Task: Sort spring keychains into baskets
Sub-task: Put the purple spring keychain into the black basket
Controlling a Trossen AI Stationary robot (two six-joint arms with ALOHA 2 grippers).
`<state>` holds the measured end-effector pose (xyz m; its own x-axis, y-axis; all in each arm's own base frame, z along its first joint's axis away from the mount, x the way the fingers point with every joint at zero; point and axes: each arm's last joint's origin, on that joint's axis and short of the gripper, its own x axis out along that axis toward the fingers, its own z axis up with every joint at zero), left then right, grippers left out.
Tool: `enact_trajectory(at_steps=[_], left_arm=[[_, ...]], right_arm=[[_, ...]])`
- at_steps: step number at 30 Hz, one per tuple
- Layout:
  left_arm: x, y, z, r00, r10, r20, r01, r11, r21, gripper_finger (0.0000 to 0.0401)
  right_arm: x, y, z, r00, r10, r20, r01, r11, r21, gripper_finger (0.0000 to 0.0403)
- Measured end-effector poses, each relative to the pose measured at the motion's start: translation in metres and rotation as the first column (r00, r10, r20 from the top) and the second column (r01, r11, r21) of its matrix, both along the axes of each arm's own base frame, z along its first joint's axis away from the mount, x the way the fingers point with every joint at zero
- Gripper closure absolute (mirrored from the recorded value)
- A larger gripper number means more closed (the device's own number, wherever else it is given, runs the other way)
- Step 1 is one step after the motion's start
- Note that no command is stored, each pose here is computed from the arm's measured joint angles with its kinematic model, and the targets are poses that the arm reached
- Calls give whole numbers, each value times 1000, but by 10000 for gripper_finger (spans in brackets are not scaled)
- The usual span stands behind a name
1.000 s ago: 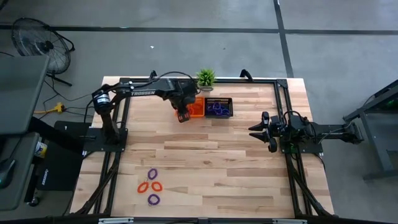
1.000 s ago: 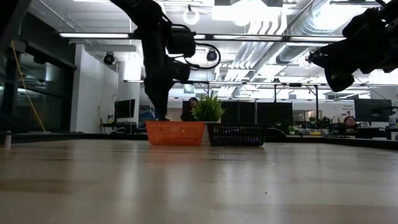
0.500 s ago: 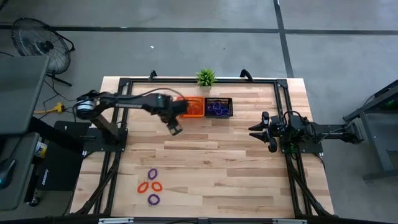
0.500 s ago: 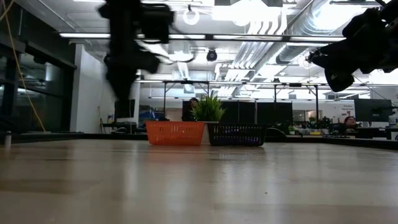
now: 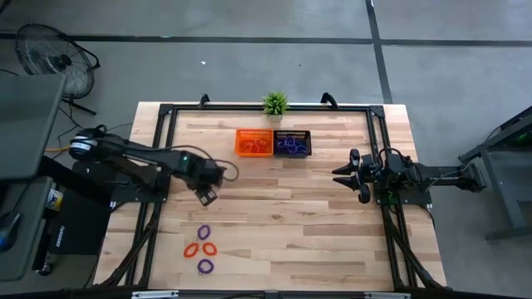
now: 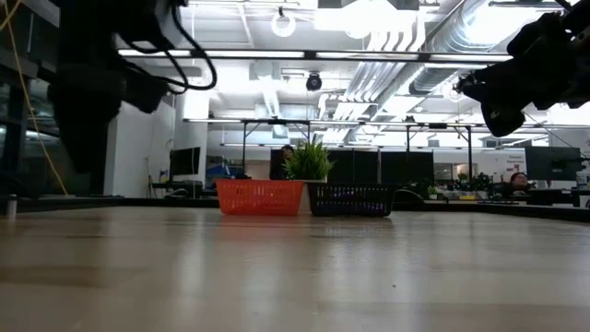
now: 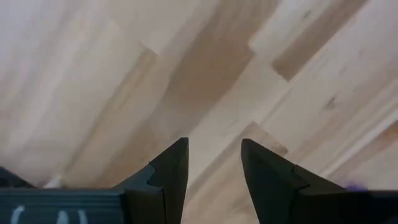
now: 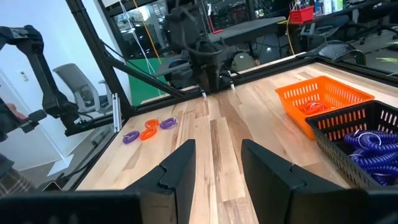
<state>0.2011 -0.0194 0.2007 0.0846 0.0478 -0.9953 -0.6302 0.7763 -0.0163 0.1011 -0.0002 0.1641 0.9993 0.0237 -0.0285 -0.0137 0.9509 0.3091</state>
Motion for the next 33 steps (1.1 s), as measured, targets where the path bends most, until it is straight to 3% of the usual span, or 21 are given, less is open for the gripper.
enact_trajectory(at_steps=[11, 20, 29, 33], left_arm=[[-19, -54, -10, 999, 45, -6, -45, 998, -37, 254], [-32, -90, -12, 969, 247, 10, -245, 966, -87, 254], [-15, -115, -35, 959, 283, -32, -283, 936, -208, 254], [-9, -119, -43, 956, 287, -55, -292, 937, -189, 254]], right_arm=[[1, 0, -1, 1000, 0, -8, 0, 1000, 0, 279], [0, 0, -1, 1000, 0, -8, 0, 1000, 0, 279], [0, 0, -1, 1000, 0, -8, 0, 1000, 0, 279], [0, 0, -1, 1000, 0, -8, 0, 1000, 0, 279]])
